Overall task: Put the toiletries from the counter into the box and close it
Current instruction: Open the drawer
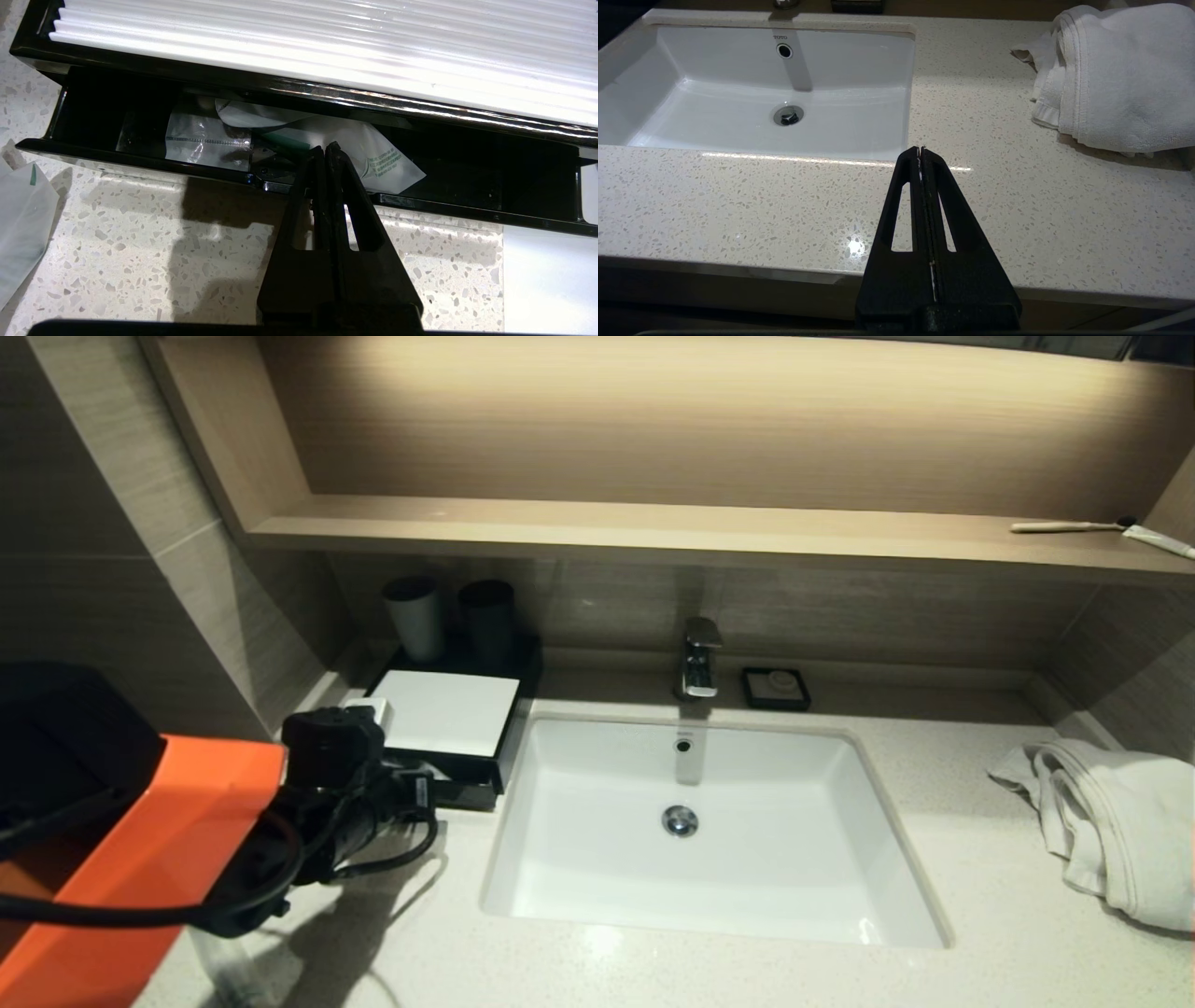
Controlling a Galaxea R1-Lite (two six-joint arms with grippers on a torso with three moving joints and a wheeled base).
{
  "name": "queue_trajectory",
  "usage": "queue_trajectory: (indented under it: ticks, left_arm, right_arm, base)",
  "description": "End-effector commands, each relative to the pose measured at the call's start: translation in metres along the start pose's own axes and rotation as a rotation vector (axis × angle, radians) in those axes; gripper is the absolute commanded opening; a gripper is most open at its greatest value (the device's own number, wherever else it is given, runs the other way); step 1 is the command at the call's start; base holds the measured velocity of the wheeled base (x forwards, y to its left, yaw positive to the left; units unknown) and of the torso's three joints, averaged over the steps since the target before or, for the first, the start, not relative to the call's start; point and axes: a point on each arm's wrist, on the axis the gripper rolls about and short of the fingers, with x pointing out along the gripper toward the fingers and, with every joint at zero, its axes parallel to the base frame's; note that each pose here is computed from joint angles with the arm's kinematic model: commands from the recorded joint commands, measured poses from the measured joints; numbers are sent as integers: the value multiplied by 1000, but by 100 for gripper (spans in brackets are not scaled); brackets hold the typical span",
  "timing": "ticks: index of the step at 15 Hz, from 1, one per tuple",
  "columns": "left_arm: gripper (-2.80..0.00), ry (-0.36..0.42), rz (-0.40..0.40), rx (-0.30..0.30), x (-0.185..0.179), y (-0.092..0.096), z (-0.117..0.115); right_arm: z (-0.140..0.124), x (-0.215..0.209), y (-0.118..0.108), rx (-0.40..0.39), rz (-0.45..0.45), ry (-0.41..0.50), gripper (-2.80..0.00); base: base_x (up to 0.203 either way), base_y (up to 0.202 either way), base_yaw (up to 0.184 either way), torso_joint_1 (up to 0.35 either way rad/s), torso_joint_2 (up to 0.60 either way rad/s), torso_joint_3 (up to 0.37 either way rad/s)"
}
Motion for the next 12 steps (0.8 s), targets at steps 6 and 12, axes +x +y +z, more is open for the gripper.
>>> queue_trajectory:
  ticks: [6, 12]
  left_arm:
    - [-280, 7, 3, -1, 7, 0, -2]
    - [-280, 29, 7, 1, 6, 1, -3]
  right_arm:
    - [0, 0, 0, 0, 0, 0, -280]
    - [0, 0, 0, 0, 0, 0, -280]
  base:
    - [0, 0, 0, 0, 0, 0]
    - [0, 0, 0, 0, 0, 0]
